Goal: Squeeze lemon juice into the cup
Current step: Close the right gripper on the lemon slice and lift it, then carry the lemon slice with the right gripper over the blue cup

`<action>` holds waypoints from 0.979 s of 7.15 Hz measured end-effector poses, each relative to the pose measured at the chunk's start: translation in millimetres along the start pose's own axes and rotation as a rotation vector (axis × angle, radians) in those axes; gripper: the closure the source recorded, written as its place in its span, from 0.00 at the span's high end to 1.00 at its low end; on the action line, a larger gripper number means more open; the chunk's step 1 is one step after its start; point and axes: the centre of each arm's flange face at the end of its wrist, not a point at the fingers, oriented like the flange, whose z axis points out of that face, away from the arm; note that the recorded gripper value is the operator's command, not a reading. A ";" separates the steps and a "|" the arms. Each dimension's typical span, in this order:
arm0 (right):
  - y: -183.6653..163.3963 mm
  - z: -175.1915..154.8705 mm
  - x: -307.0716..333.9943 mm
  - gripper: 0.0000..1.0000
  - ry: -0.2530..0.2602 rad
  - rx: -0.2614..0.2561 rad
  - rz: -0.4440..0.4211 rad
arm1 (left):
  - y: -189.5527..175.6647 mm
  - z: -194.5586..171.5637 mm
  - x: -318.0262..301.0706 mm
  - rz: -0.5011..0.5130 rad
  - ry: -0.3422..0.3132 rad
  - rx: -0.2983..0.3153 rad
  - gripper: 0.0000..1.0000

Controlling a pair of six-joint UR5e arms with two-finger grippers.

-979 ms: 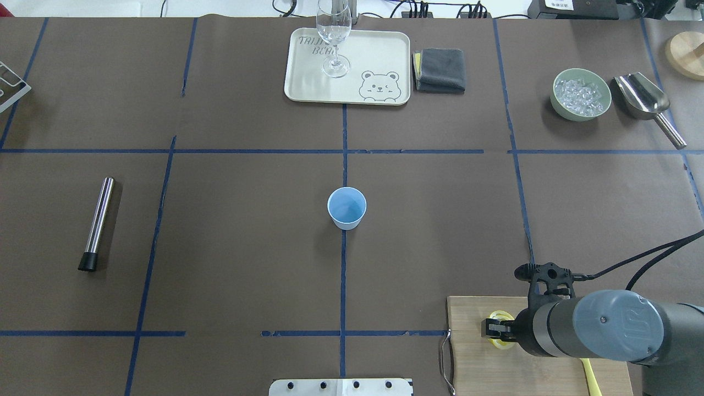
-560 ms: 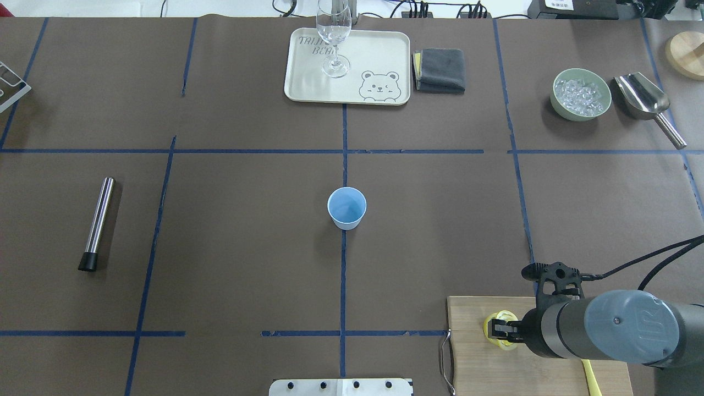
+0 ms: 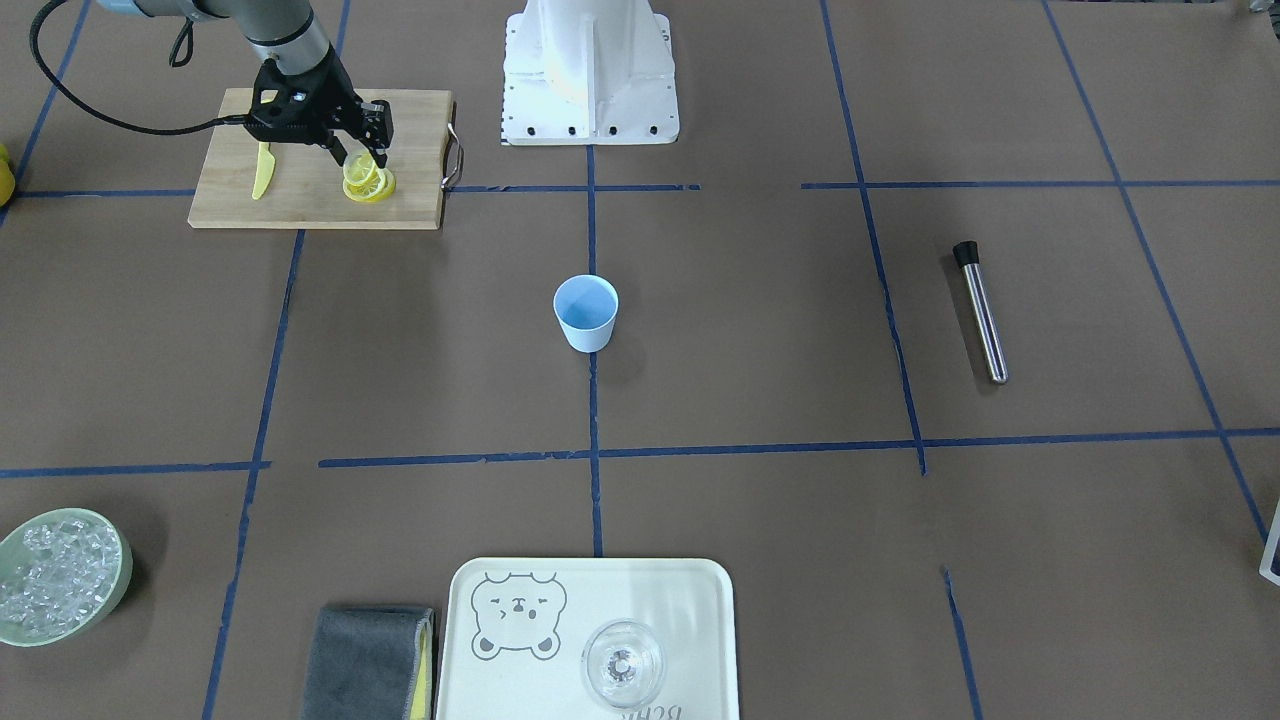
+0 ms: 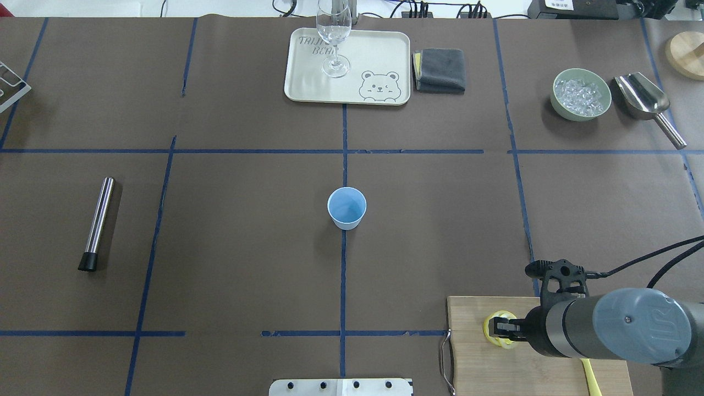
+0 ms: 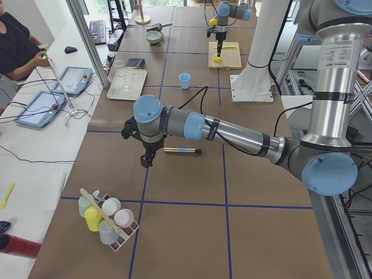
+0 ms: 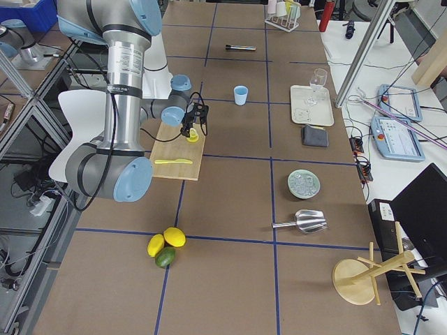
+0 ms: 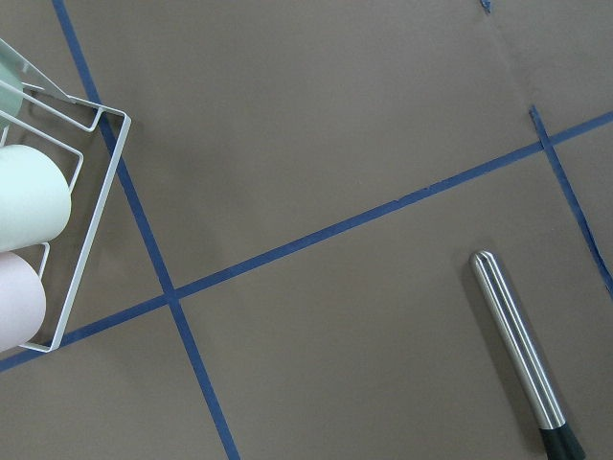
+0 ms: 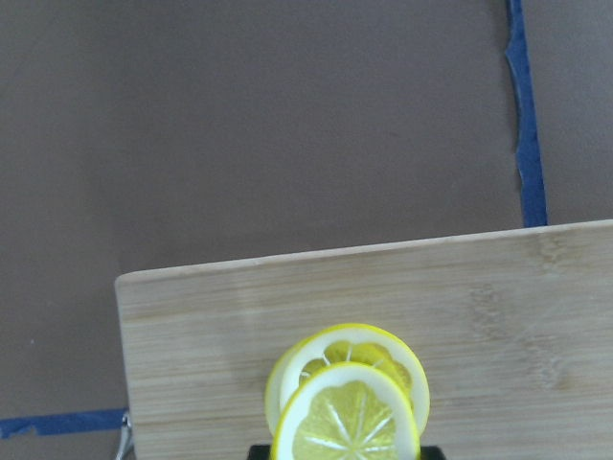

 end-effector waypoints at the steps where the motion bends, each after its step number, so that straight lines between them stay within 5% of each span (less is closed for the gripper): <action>1: -3.6 -8.1 -2.4 0.58 -0.015 0.008 0.005 | 1.7 -0.5 0.9 0.000 0.000 0.000 1.00; 7: -52.8 -43.6 -102.1 0.60 -0.140 0.089 0.055 | 4.3 -0.5 2.7 0.001 0.000 -0.001 1.00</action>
